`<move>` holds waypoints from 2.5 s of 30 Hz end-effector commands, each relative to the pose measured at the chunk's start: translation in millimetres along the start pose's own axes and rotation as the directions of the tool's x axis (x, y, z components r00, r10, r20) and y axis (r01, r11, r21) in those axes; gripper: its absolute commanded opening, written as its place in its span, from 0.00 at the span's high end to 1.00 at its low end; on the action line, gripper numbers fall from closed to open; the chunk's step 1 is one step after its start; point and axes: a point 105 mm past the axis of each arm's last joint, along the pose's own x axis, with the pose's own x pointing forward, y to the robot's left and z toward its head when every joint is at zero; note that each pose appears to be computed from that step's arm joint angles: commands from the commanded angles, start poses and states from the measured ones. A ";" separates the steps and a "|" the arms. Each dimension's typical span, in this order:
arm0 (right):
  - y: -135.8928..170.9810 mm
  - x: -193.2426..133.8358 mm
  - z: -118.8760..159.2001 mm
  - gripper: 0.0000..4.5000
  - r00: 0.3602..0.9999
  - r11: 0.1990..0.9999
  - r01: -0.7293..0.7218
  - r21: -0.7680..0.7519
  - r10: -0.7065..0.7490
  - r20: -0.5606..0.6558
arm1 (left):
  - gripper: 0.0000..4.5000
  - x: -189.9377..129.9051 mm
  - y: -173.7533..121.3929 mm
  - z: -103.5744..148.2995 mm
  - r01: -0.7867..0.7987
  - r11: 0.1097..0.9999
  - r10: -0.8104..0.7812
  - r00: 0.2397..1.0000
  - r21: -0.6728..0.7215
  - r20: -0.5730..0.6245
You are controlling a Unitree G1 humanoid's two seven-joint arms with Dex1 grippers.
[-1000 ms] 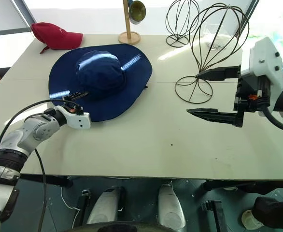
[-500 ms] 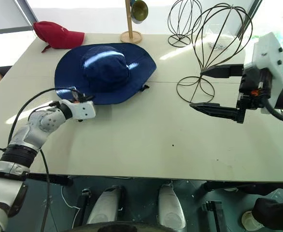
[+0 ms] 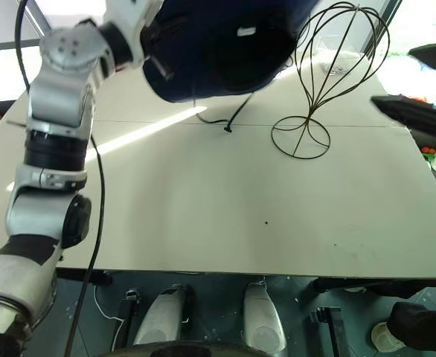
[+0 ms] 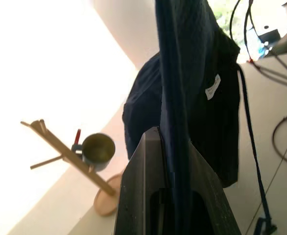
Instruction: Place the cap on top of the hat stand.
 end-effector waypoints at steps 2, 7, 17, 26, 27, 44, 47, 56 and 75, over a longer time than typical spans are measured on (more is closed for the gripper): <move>-4.6 -18.2 20.2 0.00 0.996 0.995 0.085 -0.057 -0.083 0.032 | 0.98 23.3 7.8 45.9 -0.021 0.999 0.016 0.991 0.036 0.130; -4.9 -30.0 18.6 0.00 0.991 0.989 0.136 -0.064 -0.136 0.014 | 0.98 47.8 7.5 60.9 -0.037 0.999 0.032 0.988 0.034 0.150; 0.7 -44.0 23.0 0.00 0.979 0.976 0.203 -0.075 -0.202 0.021 | 0.98 59.6 28.1 26.2 -0.197 0.978 0.198 0.980 0.074 -0.006; 0.5 -46.0 24.8 0.00 0.977 0.973 0.215 -0.088 -0.214 0.021 | 0.98 71.8 22.1 46.4 -0.227 0.974 0.227 0.974 0.017 0.023; 0.7 -46.4 25.3 0.00 0.977 0.973 0.214 -0.089 -0.213 0.021 | 0.98 72.9 21.3 46.9 -0.230 0.973 0.230 0.973 0.004 0.019; 2.3 -49.3 29.9 0.00 0.971 0.967 0.237 -0.095 -0.235 0.035 | 0.98 87.9 9.3 83.0 -0.256 0.945 0.275 0.959 -0.205 0.072; 2.9 -49.3 29.3 0.00 0.971 0.966 0.241 -0.094 -0.238 0.034 | 0.98 90.3 4.2 94.4 -0.229 0.953 0.255 0.961 -0.199 0.111; 2.9 -49.2 28.2 0.00 0.969 0.966 0.247 -0.082 -0.244 0.039 | 0.98 95.5 -32.6 140.3 -0.112 0.994 0.101 0.935 0.013 0.339; 4.9 -65.2 18.3 0.00 0.962 0.962 0.268 -0.053 -0.270 -0.035 | 0.98 85.6 -132.5 83.5 -0.169 0.672 -0.238 0.873 0.721 0.426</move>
